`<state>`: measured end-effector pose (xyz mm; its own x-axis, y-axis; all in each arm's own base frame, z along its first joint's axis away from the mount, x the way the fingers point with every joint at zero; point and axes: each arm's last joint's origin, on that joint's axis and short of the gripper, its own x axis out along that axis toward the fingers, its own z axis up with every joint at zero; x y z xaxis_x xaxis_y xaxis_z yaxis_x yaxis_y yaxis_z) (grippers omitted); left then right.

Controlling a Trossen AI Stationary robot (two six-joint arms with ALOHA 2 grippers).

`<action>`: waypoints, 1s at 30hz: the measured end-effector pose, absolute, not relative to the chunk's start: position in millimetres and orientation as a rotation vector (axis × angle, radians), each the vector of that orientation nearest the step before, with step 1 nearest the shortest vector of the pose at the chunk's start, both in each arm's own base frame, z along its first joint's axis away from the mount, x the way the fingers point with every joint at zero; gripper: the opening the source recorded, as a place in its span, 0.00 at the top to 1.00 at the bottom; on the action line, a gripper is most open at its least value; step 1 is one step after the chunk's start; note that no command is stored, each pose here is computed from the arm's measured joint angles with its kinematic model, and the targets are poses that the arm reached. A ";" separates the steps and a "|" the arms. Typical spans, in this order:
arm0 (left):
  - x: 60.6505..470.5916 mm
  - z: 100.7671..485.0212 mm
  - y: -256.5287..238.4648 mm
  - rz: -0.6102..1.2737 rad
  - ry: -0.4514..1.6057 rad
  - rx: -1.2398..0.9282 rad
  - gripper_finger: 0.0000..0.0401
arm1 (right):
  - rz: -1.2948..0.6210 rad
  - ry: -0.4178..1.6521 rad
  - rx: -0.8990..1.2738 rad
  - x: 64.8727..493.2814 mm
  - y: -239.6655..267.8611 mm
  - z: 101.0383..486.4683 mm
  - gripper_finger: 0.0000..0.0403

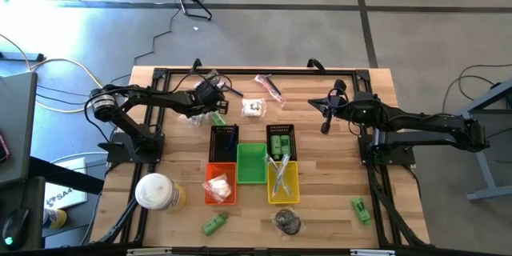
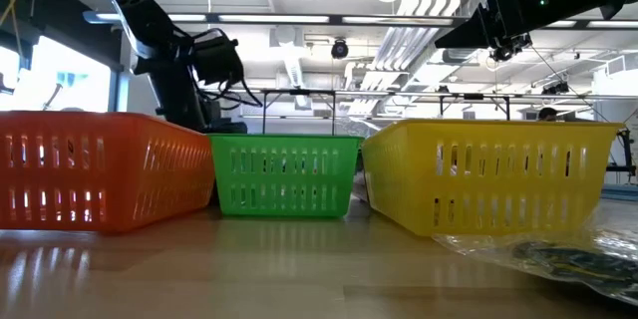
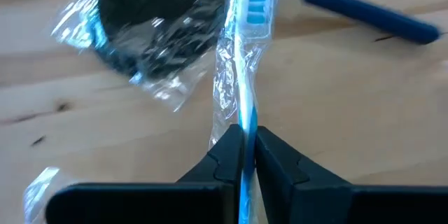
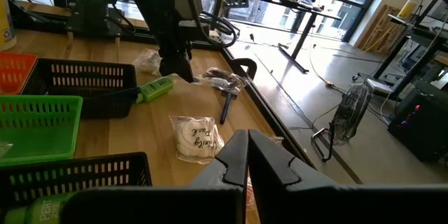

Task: Pick & Place Travel size toiletries
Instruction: Put the blue toothbrush into the yellow bin

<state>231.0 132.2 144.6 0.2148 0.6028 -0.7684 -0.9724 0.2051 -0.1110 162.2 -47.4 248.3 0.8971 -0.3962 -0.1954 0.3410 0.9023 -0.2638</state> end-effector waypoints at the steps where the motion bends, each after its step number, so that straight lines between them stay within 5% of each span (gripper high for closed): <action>1: 231.9 145.6 132.6 1.207 0.657 -0.675 0.94 | -0.386 0.249 -0.226 162.2 -47.5 248.3 0.99; 15: 222.6 198.6 127.4 1.085 0.484 -0.560 0.94 | -0.385 0.250 -0.226 162.2 -47.5 248.3 0.99; 30: 240.3 241.0 126.0 0.608 0.253 -0.270 0.93 | -0.386 0.247 -0.218 162.2 -47.4 248.3 0.99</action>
